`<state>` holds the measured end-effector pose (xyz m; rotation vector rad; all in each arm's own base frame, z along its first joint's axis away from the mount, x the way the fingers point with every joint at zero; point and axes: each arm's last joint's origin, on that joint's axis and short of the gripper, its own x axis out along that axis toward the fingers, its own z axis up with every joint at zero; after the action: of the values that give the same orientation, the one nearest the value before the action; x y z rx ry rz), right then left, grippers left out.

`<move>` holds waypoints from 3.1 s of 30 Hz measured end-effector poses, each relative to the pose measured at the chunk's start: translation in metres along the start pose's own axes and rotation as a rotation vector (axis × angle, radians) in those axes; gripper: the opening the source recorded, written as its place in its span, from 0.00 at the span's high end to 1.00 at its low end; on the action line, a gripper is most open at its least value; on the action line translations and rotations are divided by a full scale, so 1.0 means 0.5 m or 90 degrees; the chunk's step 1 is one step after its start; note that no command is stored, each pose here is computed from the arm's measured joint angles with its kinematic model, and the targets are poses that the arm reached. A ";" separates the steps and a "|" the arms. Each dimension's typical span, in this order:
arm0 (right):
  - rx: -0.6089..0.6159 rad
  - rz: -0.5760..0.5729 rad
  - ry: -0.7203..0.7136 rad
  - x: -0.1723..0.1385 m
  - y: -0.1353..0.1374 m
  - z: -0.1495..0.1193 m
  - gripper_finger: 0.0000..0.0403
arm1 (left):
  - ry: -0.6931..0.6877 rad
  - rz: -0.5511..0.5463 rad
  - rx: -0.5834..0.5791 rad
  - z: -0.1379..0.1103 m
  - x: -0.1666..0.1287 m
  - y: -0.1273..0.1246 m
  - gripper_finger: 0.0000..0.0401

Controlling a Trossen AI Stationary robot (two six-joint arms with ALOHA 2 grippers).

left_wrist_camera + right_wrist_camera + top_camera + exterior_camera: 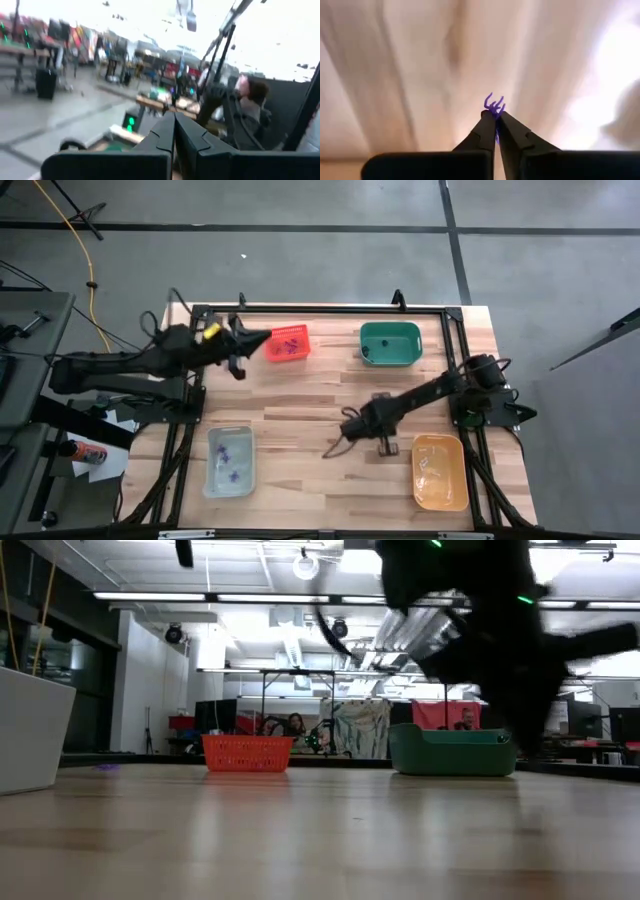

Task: Sort Halloween decoration
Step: Put the purple spider toy into the white bin

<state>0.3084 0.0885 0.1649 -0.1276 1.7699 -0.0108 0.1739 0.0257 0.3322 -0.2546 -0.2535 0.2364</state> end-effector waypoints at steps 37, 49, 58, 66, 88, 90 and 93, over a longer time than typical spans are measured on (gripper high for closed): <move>0.247 0.099 -1.083 -0.301 -0.274 -0.125 1.00 | 0.085 -0.011 0.041 0.008 0.010 -0.002 1.00; 0.210 0.081 -1.120 -0.298 -0.279 -0.126 1.00 | 0.081 -0.047 0.022 -0.017 0.054 -0.005 1.00; 0.198 0.077 -1.118 -0.297 -0.278 -0.126 1.00 | 0.078 -0.043 0.048 -0.017 0.055 -0.004 1.00; 0.103 0.147 -1.034 -0.222 -0.238 -0.022 1.00 | 0.049 0.030 0.084 -0.001 0.049 0.021 1.00; -0.104 0.249 -1.052 -0.101 -0.090 0.434 1.00 | 0.005 0.061 0.084 0.025 0.036 0.037 1.00; -0.108 0.255 -1.038 -0.097 -0.080 0.457 1.00 | -0.002 0.059 0.083 0.027 0.035 0.036 1.00; -0.106 0.263 -1.007 -0.092 -0.070 0.480 1.00 | -0.004 0.059 0.081 0.027 0.035 0.036 1.00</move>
<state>0.5546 0.0730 0.1640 0.1094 0.1858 0.4228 0.1833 0.0502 0.3439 -0.1396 -0.2314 0.3437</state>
